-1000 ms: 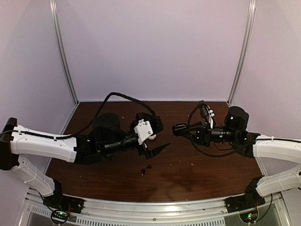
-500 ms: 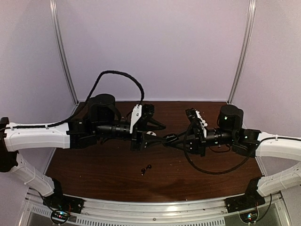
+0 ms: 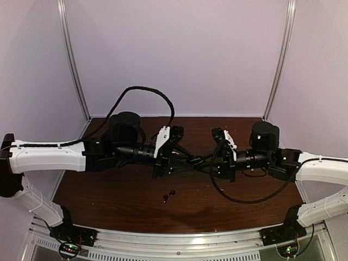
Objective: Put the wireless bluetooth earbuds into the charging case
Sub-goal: Pass from the right arm to the left
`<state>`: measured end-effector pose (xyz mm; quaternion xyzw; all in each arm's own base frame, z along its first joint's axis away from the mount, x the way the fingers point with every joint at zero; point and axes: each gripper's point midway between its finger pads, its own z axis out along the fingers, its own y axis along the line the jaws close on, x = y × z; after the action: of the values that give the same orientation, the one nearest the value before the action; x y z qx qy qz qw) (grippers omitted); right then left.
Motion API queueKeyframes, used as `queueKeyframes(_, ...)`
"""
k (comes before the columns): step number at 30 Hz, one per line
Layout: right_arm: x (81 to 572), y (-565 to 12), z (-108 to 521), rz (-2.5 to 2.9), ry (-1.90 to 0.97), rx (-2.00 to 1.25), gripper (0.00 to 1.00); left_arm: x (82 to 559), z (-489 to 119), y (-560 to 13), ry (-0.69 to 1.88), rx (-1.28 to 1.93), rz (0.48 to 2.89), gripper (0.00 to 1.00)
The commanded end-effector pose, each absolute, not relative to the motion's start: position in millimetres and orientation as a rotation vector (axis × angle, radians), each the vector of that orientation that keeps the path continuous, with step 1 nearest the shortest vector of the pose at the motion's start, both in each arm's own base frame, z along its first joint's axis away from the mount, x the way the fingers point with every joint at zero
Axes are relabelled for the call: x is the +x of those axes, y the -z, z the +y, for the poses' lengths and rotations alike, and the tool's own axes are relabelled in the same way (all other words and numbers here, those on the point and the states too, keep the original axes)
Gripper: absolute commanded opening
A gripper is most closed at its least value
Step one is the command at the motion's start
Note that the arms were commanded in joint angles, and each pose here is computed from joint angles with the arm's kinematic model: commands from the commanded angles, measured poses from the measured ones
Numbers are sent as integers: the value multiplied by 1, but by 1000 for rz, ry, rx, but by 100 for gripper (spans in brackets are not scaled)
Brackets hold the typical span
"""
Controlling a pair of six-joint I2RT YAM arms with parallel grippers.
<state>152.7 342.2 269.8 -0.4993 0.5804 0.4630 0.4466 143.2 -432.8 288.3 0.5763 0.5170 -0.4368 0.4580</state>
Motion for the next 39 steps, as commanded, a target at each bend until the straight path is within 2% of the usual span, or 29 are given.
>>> queueKeyframes(1, 154, -289, 343, 1384, -1120, -1222, 3, 152, -439, -297, 1069, 1389, 1284, 37)
queueKeyframes(5, 153, -289, 343, 1384, -1122, -1224, 3, 153, -440, -297, 1066, 1387, 1292, 36)
queueKeyframes(12, 154, -291, 343, 1379, -1112, -1219, 5, 153, -440, -299, 1067, 1384, 1283, 21)
queueKeyframes(16, 154, -289, 343, 1377, -1108, -1220, 15, 151, -438, -304, 1074, 1379, 1263, 12)
queueKeyframes(19, 153, -287, 342, 1373, -1103, -1222, 31, 150, -435, -311, 1074, 1359, 1243, 9)
queueKeyframes(22, 154, -283, 343, 1384, -1105, -1227, 37, 148, -433, -317, 1080, 1345, 1226, 8)
queueKeyframes(28, 152, -281, 345, 1385, -1122, -1239, 39, 145, -432, -321, 1097, 1348, 1210, 7)
queueKeyframes(39, 148, -289, 348, 1354, -1148, -1246, 37, 146, -435, -318, 1109, 1347, 1215, 6)
